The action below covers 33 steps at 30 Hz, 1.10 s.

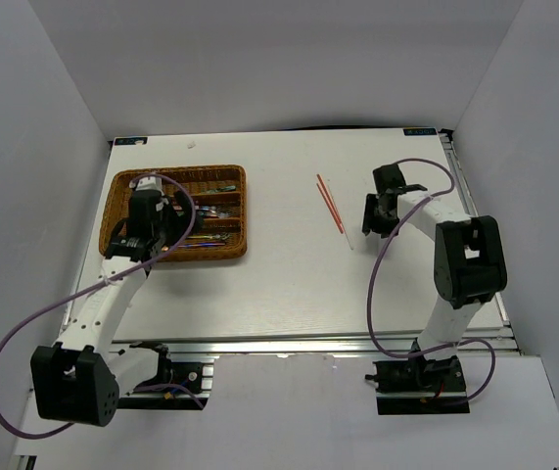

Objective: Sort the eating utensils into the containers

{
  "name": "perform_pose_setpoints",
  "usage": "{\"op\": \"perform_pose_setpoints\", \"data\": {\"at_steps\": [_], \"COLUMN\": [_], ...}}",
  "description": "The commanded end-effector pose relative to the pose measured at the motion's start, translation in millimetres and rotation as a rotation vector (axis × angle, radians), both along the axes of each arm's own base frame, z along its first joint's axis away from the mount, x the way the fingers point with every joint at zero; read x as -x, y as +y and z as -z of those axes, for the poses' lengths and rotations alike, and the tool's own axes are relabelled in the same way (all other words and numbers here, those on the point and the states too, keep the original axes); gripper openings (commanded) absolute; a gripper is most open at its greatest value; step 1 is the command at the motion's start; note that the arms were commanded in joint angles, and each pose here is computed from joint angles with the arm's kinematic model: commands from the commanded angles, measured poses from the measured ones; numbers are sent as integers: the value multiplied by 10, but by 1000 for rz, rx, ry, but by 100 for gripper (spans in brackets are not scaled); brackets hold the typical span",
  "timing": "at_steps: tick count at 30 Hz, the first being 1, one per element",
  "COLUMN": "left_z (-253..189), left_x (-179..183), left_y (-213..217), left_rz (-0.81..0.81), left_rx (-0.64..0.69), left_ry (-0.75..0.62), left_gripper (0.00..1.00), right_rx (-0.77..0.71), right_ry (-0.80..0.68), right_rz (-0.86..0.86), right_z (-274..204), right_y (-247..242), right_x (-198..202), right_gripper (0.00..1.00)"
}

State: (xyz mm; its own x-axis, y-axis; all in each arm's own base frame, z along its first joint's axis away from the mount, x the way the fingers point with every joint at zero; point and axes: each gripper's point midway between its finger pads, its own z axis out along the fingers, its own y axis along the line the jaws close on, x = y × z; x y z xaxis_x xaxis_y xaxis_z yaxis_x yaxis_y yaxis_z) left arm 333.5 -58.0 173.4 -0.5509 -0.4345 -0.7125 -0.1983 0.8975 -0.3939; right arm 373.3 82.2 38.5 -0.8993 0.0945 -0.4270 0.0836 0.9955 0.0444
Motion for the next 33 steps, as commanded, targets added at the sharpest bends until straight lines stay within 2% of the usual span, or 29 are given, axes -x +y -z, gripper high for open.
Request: {"op": "perform_pose_setpoints", "data": {"at_steps": [1, 6, 17, 19, 24, 25, 29, 31, 33], "left_z": [126, 140, 145, 131, 120, 120, 41, -52, -121], "left_x": [187, 252, 267, 262, 261, 253, 217, 200, 198], "left_y": [25, 35, -46, -49, -84, -98, -382, -671, -914], "left_rz": [74, 87, 118, 114, 113, 114, 190, 253, 299], "left_rx": [-71, -84, -54, -49, -25, -16, 95, 158, 217], "left_ry": [21, 28, 24, 21, 20, 21, -12, -54, -78], "left_gripper": [98, 98, 98, 98, 98, 98, 98, 98, 98], "right_rx": [18, 29, 12, 14, 57, 52, -32, -145, -184], "right_ry": [16, 64, 88, 100, 150, 164, 171, 111, 38], "right_rz": [6, 24, 22, 20, 36, 35, 7, -36, -38], "right_z": [13, 181, 250, 283, 442, 482, 501, 327, 104], "right_y": [-60, -145, -223, -220, -305, -299, -152, 50, 120], "right_x": [-76, 2, 73, 91, 210, 260, 330, 278, 263], "right_gripper": [48, 37, 36, 28, 15, 0, 0, 0, 0]}}
